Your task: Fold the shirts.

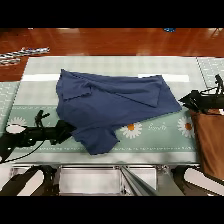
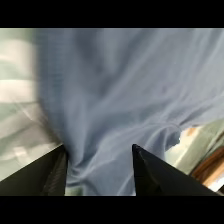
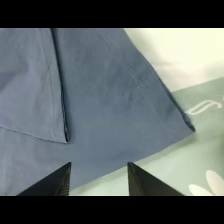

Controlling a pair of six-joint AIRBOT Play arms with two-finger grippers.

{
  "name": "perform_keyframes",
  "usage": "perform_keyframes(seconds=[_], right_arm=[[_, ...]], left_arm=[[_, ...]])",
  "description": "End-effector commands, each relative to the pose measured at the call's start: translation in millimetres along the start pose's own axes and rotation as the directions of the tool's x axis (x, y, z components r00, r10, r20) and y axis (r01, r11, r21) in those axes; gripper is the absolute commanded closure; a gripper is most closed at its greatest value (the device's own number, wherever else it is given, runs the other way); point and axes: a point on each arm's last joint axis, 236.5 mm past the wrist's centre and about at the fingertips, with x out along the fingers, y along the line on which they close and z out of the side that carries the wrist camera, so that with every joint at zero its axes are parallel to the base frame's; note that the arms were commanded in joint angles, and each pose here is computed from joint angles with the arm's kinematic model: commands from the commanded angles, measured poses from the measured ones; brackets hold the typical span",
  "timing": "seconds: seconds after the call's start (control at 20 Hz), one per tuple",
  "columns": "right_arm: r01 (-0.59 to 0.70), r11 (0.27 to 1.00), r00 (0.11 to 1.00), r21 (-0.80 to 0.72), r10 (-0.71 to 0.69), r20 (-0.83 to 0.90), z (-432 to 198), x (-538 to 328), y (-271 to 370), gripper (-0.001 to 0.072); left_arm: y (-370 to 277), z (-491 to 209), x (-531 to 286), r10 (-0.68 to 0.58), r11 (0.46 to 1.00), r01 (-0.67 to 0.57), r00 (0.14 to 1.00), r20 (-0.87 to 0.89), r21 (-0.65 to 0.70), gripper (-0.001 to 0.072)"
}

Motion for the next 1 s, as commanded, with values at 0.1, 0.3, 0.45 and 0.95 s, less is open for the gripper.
perform_keyframes(seconds=[0.1, 0.3, 0.45, 0.95], right_arm=[[0.018, 1.000, 0.999, 0.019, -0.019, 0.031, 7, 0, -4, 0.0306], [0.180, 0.979, 0.980, 0.093, -0.187, 0.067, 16, -5, -44, 0.0306], [0.198, 0.976, 0.979, 0.090, -0.200, 0.020, 15, 0, -51, 0.0306], [0.159, 0.968, 0.983, 0.194, -0.137, -0.121, 15, 45, -66, 0.0306]], left_arm=[[8, -10, 29, 0.057, 0.998, -0.056, 0.996, -0.064, 0.021, 0.0683], [0, -3, 27, 0.046, 0.998, -0.044, 0.998, -0.049, 0.047, 0.0683], [0, -2, 27, 0.046, 0.998, -0.044, 0.998, -0.049, 0.047, 0.0683], [1, 1, 27, 0.052, 0.997, -0.050, 0.998, -0.035, 0.051, 0.0683]])
